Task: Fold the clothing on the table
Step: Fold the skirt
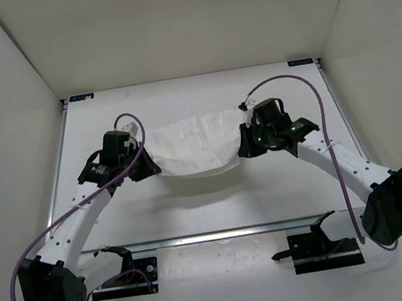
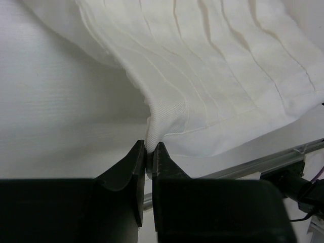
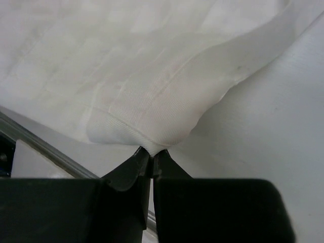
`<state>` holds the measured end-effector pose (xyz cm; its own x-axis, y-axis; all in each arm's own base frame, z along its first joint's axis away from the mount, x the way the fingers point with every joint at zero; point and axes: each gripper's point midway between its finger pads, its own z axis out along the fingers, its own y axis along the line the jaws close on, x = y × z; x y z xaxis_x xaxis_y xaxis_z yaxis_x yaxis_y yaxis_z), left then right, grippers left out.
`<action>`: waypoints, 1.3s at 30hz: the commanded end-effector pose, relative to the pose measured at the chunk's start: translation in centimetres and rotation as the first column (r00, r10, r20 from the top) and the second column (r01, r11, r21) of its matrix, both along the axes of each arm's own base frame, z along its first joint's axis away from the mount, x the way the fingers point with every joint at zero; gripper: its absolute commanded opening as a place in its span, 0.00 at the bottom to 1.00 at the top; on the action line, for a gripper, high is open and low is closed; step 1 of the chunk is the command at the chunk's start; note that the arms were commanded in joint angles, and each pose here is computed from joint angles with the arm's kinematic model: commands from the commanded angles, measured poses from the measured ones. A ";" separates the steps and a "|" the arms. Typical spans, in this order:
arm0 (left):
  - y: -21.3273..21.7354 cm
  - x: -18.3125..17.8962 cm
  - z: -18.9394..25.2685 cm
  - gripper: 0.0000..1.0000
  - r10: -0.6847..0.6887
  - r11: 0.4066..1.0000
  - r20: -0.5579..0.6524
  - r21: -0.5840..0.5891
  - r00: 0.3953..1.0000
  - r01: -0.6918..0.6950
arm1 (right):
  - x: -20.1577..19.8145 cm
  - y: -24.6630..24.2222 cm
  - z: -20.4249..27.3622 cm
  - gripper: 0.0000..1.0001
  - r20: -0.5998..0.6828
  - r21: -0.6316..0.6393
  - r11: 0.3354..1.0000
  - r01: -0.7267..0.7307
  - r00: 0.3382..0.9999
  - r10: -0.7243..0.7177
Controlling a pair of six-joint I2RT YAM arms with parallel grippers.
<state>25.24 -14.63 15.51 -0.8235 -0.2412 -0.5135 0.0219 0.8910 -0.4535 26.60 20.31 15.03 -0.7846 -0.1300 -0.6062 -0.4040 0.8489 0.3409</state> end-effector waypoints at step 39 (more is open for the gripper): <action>4.2 23.1 3.7 0.99 0.251 0.960 0.210 0.073 0.945 -0.271 | 26.7 -4.4 3.2 0.89 0.186 0.009 0.996 0.091 0.978 -0.091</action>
<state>49.20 -10.45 17.50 -0.6545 -0.4216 -0.6276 -0.1796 0.8930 -0.4127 53.62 14.92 17.56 -0.7015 -0.0068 -0.7127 -0.3285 0.8905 0.3149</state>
